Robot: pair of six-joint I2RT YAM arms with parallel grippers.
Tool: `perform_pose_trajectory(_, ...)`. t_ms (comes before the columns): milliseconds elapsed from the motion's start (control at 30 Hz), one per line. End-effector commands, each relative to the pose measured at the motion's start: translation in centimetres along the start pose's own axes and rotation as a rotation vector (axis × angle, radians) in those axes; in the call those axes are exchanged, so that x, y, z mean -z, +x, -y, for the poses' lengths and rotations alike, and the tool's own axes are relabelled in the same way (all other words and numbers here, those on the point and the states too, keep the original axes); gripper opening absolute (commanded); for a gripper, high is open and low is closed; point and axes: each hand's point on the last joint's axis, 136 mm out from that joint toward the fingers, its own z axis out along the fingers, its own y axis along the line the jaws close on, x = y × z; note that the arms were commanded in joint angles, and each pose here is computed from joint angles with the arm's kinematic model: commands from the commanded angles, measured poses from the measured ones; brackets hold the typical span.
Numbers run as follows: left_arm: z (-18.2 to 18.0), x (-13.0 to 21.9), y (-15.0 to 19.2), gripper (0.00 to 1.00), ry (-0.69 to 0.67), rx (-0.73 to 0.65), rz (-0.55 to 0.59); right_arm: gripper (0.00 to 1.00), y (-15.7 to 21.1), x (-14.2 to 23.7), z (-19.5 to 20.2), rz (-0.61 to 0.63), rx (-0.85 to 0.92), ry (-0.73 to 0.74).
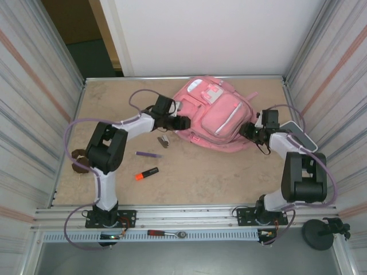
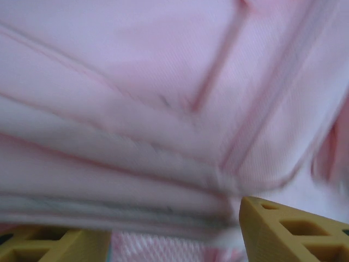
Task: Pack books, pencil case, and school supplies into a backpack
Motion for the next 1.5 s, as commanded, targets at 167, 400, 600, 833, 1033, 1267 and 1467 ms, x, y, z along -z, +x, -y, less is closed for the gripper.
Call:
perform_pose_trajectory(167,3.1,4.8,3.6,0.72,-0.035,-0.132,0.025,0.44,-5.2,-4.2,-4.0,-0.034,0.041,-0.095)
perform_pose_trajectory(400,-0.6,9.7,0.8,0.79,-0.169,-0.095,0.185,0.53,-8.7,-2.7,-4.1,0.025,0.11,0.004)
perform_pose_trajectory(600,-6.1,11.5,-2.6,0.83,-0.211,0.061,0.26,0.63,-7.6,2.0,-5.4,0.122,0.159,0.02)
perform_pose_trajectory(833,-11.0,9.4,-6.1,0.86,-0.206,0.197,0.235,0.7,-1.1,4.0,-9.2,0.082,0.226,-0.112)
perform_pose_trajectory(1033,-11.0,5.6,-7.1,0.77,-0.065,0.245,0.163,0.76,4.6,4.8,-12.5,0.008,0.333,-0.219)
perform_pose_trajectory(1267,-8.6,3.4,-6.9,0.5,0.071,0.253,0.158,0.82,7.5,5.6,-12.8,-0.022,0.458,-0.179)
perform_pose_trajectory(1467,-7.3,4.1,-5.2,0.33,0.054,0.23,0.163,0.94,6.9,5.9,-12.0,0.042,0.562,-0.017)
